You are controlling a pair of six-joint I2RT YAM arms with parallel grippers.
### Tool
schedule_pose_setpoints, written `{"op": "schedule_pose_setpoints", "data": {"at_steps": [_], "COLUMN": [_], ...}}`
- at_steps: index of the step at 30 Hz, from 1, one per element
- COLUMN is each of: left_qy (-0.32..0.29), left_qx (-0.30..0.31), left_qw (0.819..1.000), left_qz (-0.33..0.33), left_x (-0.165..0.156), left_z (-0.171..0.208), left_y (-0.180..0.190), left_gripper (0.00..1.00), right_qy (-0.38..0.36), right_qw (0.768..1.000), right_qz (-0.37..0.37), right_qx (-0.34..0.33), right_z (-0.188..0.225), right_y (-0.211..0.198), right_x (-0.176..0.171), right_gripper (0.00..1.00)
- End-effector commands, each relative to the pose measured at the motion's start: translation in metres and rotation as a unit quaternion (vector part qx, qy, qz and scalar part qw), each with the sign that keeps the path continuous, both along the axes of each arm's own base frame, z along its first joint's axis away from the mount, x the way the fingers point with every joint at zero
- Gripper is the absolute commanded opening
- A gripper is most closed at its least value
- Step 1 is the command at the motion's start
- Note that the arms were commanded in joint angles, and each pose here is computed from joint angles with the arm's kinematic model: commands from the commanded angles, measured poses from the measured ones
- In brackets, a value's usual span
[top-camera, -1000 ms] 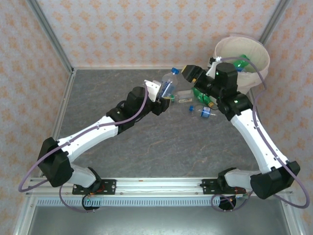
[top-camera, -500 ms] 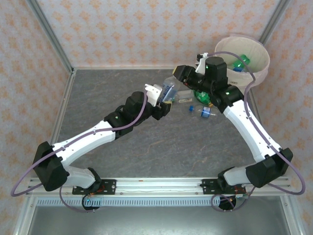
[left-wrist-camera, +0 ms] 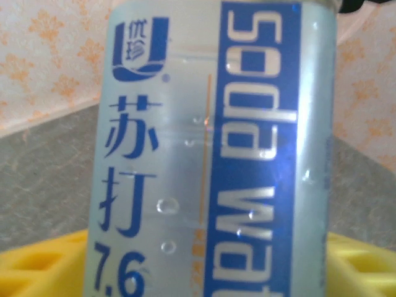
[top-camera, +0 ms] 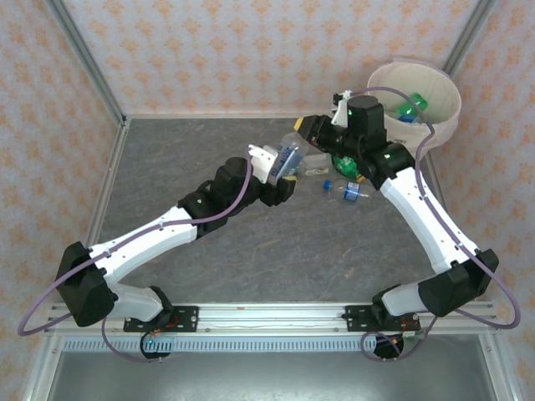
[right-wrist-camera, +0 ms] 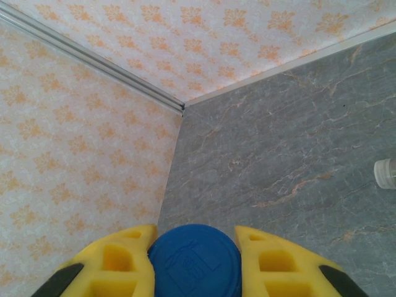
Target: Put the plastic bottles in the bin
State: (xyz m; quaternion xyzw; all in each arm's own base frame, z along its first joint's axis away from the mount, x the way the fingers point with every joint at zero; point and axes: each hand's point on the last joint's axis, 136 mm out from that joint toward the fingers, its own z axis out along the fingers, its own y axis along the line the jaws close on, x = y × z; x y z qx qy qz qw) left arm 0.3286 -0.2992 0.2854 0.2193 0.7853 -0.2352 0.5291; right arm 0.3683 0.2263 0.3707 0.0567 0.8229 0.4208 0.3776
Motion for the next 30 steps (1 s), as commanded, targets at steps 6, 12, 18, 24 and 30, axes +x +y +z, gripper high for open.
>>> {"op": "schedule_pose_setpoints", "data": {"at_steps": [6, 12, 18, 24, 30], "left_qy": [-0.031, -0.045, -0.051, -0.05, -0.046], "left_qx": [-0.009, -0.03, -0.036, -0.045, -0.051], "left_qw": [0.999, 0.998, 0.996, 0.995, 0.995], "left_qz": [0.033, 0.046, 0.056, 0.069, 0.077], "left_x": [0.003, -0.002, -0.007, -0.012, -0.017], "left_z": [0.024, 0.039, 0.045, 0.042, 0.04], "left_y": [0.012, 0.021, 0.031, 0.042, 0.049], "left_gripper": [0.99, 0.99, 0.99, 0.99, 0.99], "right_qy": [-0.075, -0.116, -0.172, -0.246, -0.249], "right_qw": [0.992, 0.964, 0.901, 0.808, 0.733], "right_qz": [-0.101, -0.236, -0.393, -0.534, -0.632], "right_qx": [0.016, 0.037, 0.061, 0.035, -0.027], "right_z": [0.065, 0.103, 0.141, 0.171, 0.164], "right_y": [-0.052, -0.137, -0.24, -0.309, -0.352], "right_x": [0.004, 0.016, 0.014, 0.005, 0.018], "right_gripper": [0.15, 0.18, 0.24, 0.24, 0.23]}}
